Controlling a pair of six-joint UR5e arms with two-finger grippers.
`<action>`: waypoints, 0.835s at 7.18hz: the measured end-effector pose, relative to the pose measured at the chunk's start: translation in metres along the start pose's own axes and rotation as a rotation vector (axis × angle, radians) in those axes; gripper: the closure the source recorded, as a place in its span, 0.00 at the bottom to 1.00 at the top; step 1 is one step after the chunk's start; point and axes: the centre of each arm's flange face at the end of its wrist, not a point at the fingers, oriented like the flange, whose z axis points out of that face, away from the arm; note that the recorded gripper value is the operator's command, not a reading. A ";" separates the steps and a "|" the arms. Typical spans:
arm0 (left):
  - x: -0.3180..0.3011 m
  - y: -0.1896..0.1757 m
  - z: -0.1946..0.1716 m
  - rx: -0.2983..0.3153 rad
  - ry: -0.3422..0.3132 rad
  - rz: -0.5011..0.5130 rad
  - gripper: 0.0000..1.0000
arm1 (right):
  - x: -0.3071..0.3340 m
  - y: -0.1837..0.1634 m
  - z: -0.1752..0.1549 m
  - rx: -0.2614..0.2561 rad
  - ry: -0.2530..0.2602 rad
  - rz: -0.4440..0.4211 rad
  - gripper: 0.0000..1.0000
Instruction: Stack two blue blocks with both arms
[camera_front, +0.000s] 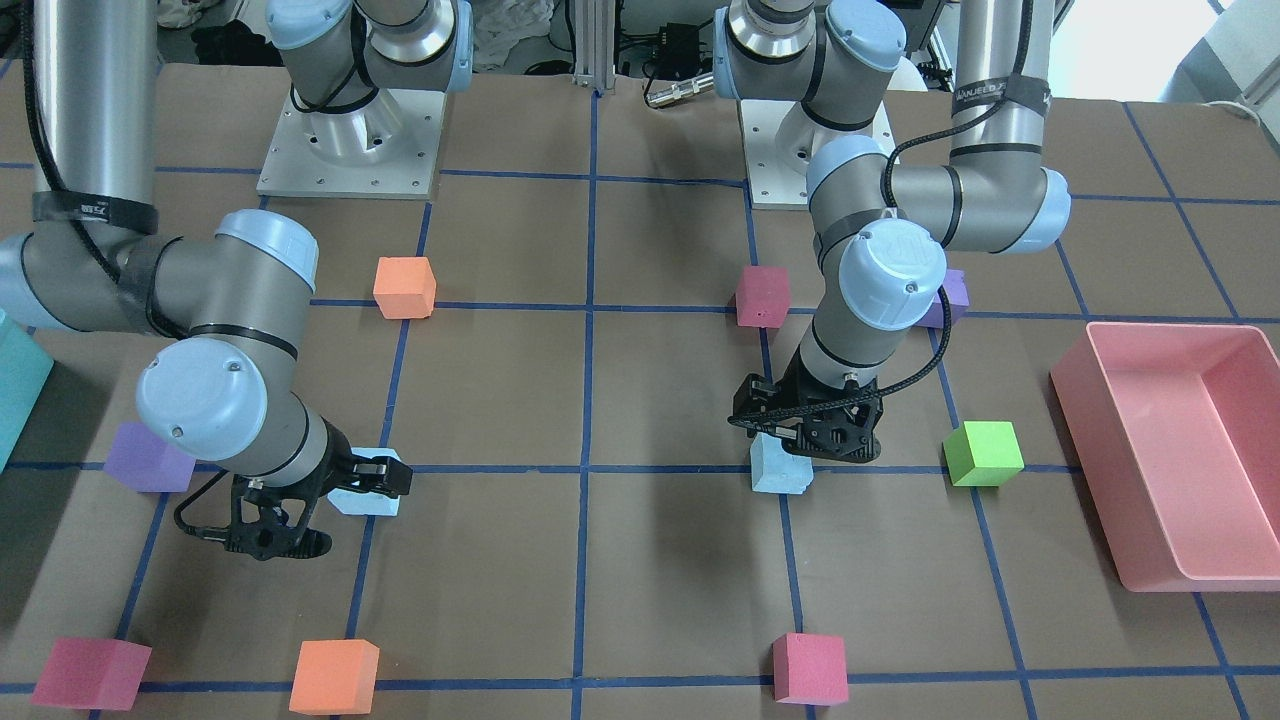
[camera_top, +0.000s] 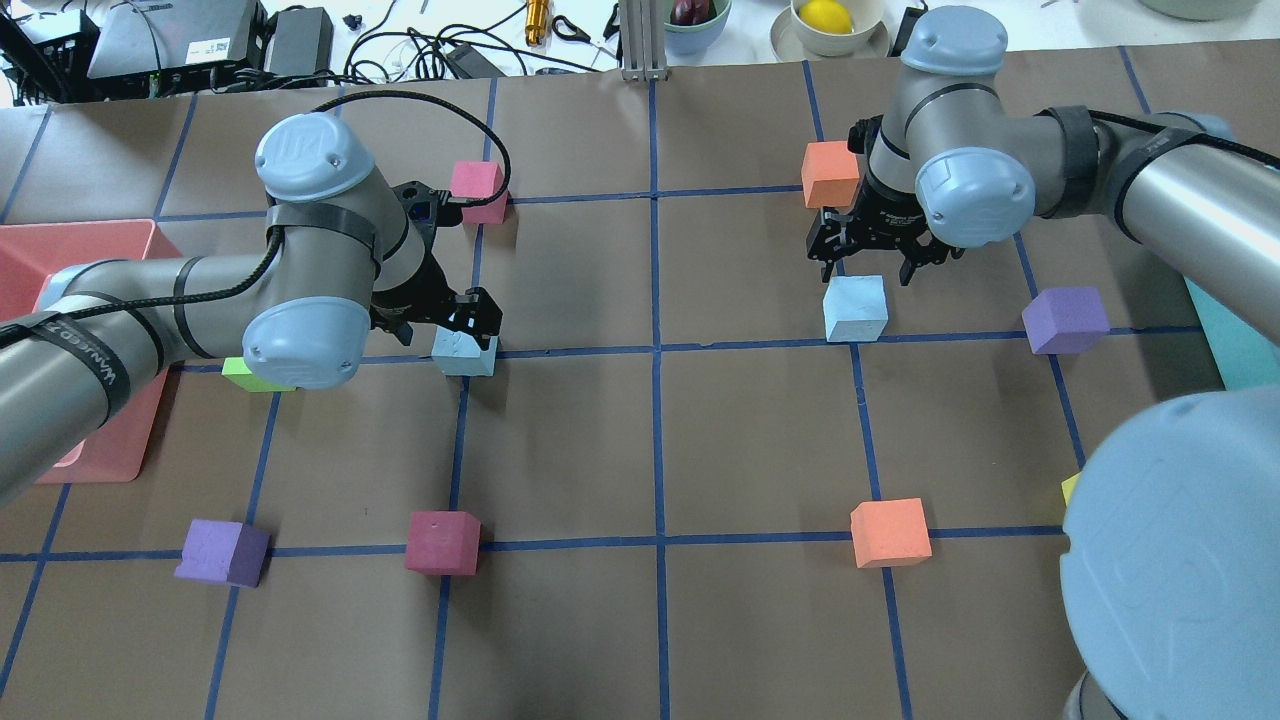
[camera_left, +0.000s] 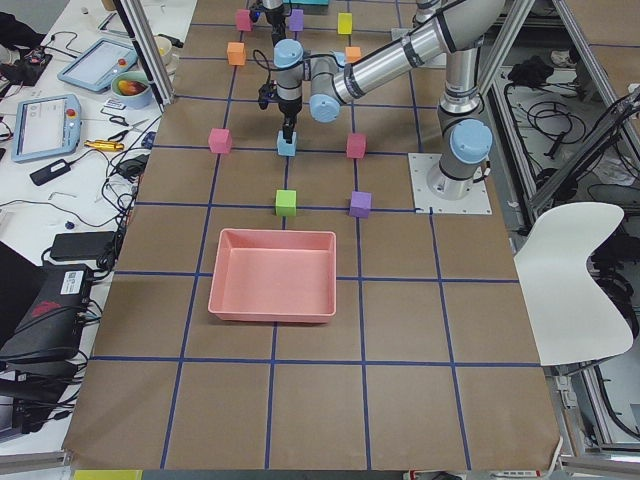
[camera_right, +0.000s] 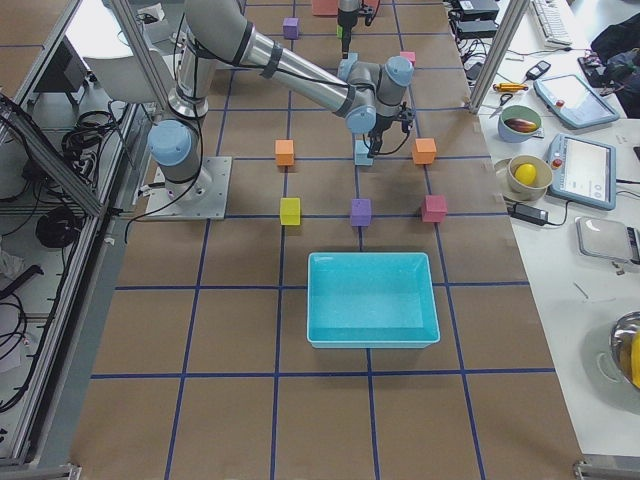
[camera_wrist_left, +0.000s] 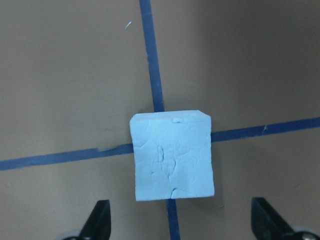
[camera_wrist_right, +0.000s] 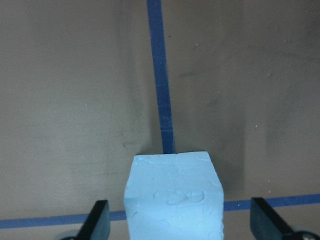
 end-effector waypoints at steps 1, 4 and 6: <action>-0.001 -0.003 0.008 -0.004 0.000 0.001 0.00 | 0.000 0.004 0.009 -0.017 0.000 0.002 0.77; -0.002 -0.009 0.021 -0.013 -0.001 -0.004 0.00 | 0.000 0.008 0.015 -0.030 0.002 0.002 0.98; -0.002 -0.011 0.026 -0.009 -0.002 -0.006 0.01 | -0.032 0.007 -0.010 0.012 -0.001 0.016 0.98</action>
